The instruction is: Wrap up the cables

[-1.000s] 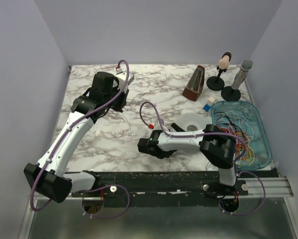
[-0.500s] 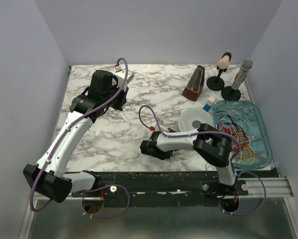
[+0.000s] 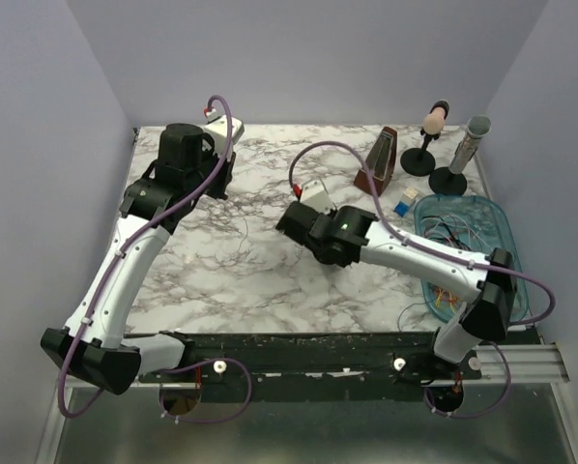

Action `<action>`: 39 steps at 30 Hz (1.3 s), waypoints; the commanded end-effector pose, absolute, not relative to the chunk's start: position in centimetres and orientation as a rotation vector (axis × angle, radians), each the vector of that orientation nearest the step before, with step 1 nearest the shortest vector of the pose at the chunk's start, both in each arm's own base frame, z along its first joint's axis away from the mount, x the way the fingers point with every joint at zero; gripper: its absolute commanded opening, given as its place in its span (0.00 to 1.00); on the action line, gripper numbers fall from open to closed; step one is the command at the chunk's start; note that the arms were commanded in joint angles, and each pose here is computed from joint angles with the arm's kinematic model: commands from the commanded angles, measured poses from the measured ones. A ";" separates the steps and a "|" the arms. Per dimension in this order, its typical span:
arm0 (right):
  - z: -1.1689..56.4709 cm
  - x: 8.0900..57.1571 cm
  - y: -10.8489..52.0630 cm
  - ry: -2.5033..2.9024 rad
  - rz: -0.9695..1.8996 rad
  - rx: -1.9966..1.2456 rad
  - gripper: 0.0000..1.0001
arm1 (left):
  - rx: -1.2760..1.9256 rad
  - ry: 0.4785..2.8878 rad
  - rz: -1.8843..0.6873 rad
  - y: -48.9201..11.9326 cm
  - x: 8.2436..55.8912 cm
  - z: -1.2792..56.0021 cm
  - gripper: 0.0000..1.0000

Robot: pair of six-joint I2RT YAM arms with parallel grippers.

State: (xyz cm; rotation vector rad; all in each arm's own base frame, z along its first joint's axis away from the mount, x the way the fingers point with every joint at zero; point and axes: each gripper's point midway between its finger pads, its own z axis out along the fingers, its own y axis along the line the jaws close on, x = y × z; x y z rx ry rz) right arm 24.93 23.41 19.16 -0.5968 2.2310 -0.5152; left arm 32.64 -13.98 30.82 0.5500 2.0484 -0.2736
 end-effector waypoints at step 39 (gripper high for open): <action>20.2 34.0 27.1 2.268 0.098 0.272 0.50 | 0.470 2.105 -0.452 -16.8 31.4 30.8 0.00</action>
